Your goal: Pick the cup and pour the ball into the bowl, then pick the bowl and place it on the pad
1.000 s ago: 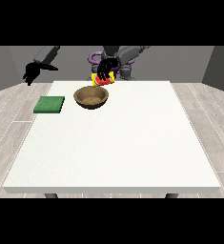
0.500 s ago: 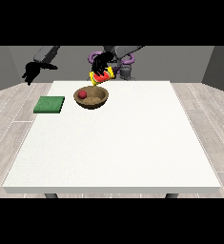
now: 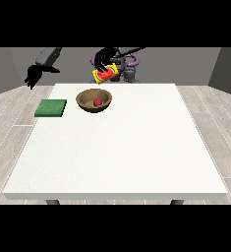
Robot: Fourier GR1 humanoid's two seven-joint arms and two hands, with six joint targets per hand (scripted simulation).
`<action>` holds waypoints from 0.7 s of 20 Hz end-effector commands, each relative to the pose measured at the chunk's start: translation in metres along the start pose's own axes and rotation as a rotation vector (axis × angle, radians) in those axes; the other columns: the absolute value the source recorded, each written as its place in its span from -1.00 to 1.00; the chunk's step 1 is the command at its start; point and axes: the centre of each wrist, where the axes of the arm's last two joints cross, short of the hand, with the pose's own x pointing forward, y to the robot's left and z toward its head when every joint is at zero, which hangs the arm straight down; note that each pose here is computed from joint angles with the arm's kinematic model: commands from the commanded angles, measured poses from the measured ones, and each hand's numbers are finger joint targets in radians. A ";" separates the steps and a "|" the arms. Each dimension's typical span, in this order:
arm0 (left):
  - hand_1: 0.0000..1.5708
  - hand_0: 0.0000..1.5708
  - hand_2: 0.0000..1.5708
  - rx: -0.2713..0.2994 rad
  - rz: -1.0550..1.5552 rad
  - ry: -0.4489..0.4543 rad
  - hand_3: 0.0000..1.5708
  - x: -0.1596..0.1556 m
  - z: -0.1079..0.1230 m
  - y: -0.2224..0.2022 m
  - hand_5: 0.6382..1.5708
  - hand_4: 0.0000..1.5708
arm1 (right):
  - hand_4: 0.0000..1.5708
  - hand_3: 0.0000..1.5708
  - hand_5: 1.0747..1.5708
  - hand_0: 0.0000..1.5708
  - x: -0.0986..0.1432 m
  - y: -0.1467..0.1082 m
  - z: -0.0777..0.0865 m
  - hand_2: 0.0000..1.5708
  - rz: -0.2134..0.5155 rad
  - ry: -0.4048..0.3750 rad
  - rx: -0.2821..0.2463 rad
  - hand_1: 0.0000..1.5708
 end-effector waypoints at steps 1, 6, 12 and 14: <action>0.94 0.94 1.00 -0.013 0.053 0.048 1.00 -0.026 0.002 -0.014 0.77 0.53 | -0.41 -1.00 0.94 -1.00 -0.016 0.017 0.004 -1.00 -0.038 0.073 0.047 -1.00; -0.54 -0.54 1.00 0.130 0.502 0.327 1.00 -0.081 0.018 -0.016 0.97 0.26 | -0.41 -1.00 0.94 -1.00 -0.022 -0.005 0.023 -1.00 -0.027 0.104 -0.075 -1.00; 0.09 0.09 1.00 0.173 0.865 0.471 0.98 -0.115 0.052 -0.058 0.97 0.18 | -0.48 -1.00 0.94 -1.00 -0.009 0.017 0.000 -1.00 -0.043 0.002 -0.087 -1.00; 0.65 0.65 1.00 0.224 1.070 0.504 0.95 -0.112 0.053 -0.058 0.99 0.27 | -0.70 -1.00 0.96 -1.00 -0.015 0.034 -0.004 -1.00 -0.070 0.020 -0.071 -1.00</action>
